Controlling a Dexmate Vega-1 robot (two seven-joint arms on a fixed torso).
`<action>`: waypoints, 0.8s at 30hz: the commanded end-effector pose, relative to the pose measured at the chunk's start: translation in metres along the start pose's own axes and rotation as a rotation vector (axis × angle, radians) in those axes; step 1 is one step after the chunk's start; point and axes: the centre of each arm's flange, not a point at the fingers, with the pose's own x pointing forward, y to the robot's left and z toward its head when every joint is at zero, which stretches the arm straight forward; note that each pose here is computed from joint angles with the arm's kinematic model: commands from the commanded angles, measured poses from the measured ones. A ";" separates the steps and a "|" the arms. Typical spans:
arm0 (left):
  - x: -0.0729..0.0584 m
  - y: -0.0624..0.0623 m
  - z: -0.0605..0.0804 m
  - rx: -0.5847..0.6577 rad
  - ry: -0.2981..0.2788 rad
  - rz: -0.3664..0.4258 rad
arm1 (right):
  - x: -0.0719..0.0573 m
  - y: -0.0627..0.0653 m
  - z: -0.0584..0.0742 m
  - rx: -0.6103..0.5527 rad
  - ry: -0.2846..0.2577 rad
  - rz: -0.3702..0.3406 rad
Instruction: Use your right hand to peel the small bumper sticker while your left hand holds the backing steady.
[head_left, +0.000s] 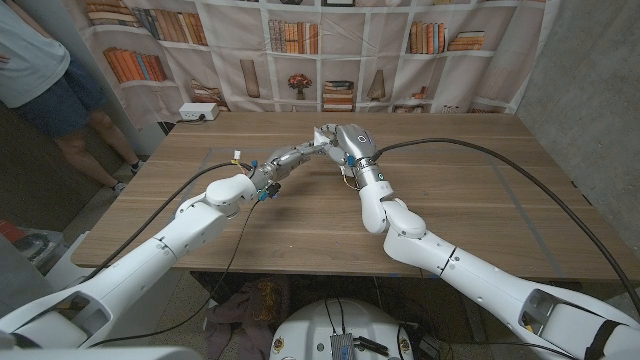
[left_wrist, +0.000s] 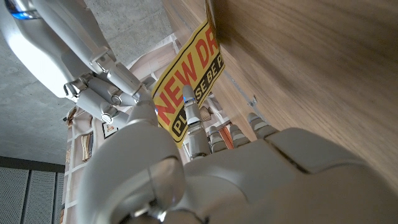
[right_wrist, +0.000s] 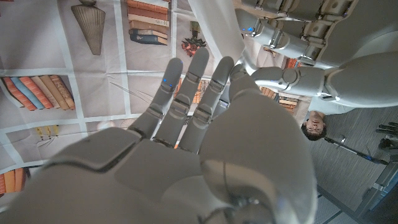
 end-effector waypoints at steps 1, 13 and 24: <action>0.003 -0.004 0.000 -0.025 -0.030 -0.012 | -0.001 -0.001 0.000 0.005 -0.003 0.000; 0.004 -0.007 0.004 -0.045 -0.075 0.009 | -0.003 -0.002 0.001 0.000 -0.006 0.008; 0.000 -0.007 0.002 -0.056 -0.064 0.038 | -0.004 -0.002 -0.001 -0.008 0.000 0.017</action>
